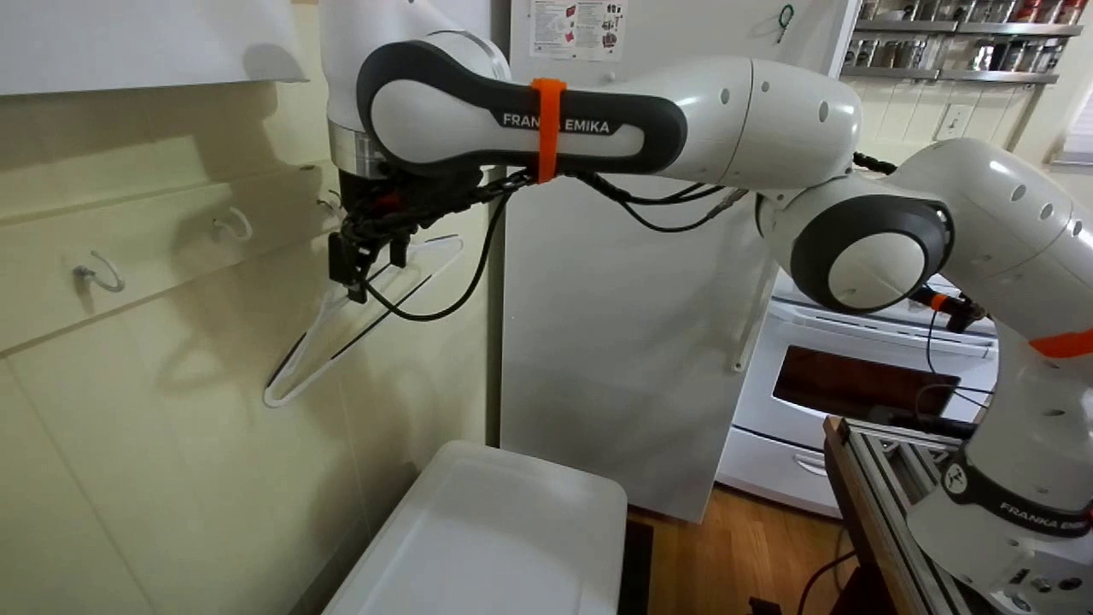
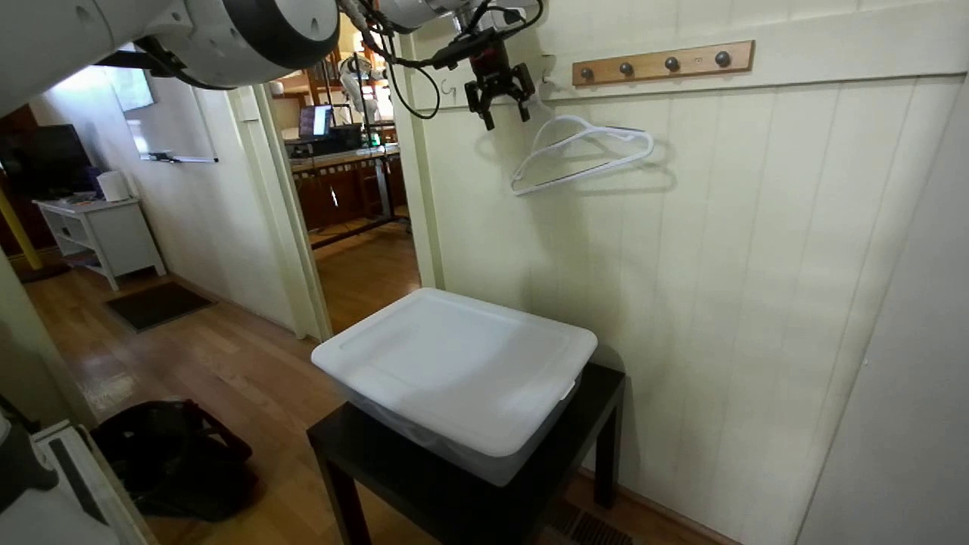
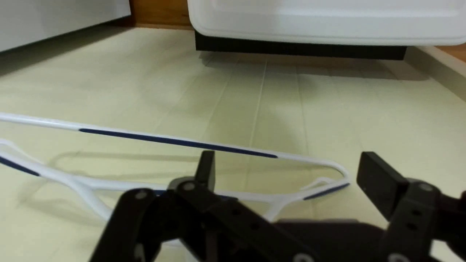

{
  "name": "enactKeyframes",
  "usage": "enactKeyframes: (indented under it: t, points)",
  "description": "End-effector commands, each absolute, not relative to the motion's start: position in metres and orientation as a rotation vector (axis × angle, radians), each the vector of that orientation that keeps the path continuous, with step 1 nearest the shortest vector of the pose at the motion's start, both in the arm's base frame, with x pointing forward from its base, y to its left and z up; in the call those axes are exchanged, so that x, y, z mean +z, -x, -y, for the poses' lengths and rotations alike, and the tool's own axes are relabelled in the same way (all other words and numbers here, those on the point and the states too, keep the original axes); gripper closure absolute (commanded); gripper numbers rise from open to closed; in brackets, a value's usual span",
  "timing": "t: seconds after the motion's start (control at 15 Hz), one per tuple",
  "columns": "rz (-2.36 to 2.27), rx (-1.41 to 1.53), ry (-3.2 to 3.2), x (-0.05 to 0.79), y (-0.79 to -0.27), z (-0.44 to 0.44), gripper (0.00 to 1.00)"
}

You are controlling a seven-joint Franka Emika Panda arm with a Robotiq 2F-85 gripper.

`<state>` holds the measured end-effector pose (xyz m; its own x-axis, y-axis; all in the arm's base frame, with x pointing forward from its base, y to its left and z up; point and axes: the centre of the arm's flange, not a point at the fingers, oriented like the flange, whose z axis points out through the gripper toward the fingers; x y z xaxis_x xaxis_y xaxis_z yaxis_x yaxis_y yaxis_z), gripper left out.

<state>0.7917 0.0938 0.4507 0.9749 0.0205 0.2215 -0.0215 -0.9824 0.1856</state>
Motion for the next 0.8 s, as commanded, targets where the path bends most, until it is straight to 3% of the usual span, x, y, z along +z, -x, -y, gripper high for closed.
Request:
enactKeyframes:
  t: [0.0,0.53,0.6,0.73]
  points:
    - [0.096,0.255,-2.9,0.433,-0.716,-0.101,0.0]
    - [-0.003,0.313,-2.7,0.435,-0.708,-0.125,0.0]
    - [-0.012,0.302,-2.755,0.455,-0.78,-0.132,0.0]
    - [-0.018,0.304,-2.75,0.455,-0.779,-0.136,0.0]
